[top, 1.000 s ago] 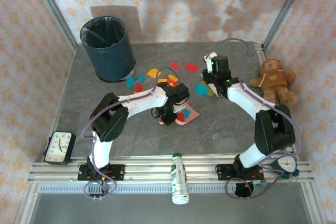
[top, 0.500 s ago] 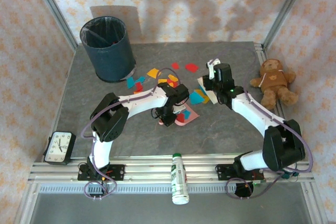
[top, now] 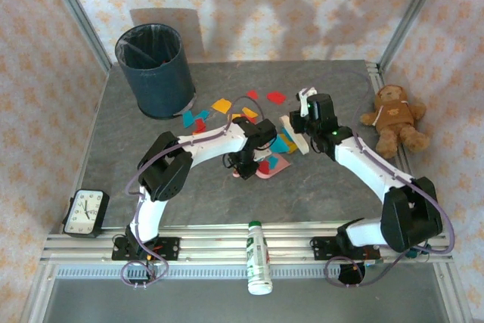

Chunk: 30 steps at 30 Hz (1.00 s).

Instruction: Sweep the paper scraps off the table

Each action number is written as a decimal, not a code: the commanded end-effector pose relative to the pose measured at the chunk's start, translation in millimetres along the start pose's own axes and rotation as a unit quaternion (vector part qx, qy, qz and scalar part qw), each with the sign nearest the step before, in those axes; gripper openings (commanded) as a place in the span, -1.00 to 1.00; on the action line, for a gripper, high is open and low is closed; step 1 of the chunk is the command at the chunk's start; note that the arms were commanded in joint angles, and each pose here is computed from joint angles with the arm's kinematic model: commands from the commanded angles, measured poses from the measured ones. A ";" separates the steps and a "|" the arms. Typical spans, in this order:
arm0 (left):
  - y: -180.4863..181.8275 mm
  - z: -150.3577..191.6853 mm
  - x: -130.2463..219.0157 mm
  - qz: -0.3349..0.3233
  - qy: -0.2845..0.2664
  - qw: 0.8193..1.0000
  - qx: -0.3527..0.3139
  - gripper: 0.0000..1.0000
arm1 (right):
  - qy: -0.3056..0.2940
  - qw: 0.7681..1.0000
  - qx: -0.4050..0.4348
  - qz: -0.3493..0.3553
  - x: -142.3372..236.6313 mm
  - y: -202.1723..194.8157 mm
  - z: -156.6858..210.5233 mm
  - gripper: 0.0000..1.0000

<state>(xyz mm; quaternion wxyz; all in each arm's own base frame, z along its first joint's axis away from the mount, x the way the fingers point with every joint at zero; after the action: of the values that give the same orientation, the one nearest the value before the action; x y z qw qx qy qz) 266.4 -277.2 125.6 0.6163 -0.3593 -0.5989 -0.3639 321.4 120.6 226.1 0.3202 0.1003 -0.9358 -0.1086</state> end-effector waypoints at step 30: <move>-5.1 1.7 -2.3 0.009 0.009 1.000 -0.015 -1.00 | -0.075 0.993 -0.086 0.036 47.1 -7.0 -3.8 -1.00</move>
<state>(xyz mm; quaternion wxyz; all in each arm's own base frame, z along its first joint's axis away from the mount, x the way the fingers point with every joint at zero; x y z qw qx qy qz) 267.9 -278.9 122.1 0.6189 -0.3599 -0.5950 -0.3651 285.2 107.5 242.7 0.3025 0.0655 -0.9357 -0.1693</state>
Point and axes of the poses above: each hand's point on the last joint's axis, 136 mm out from that joint toward the fingers, its own x axis back along the fingers, its own y axis along the line the jaws close on, z = x × y, the point moved 8 cm from there along x, back along the fingers, and after that the axes turned 15 degrees about -x, right-handed, at the moved point
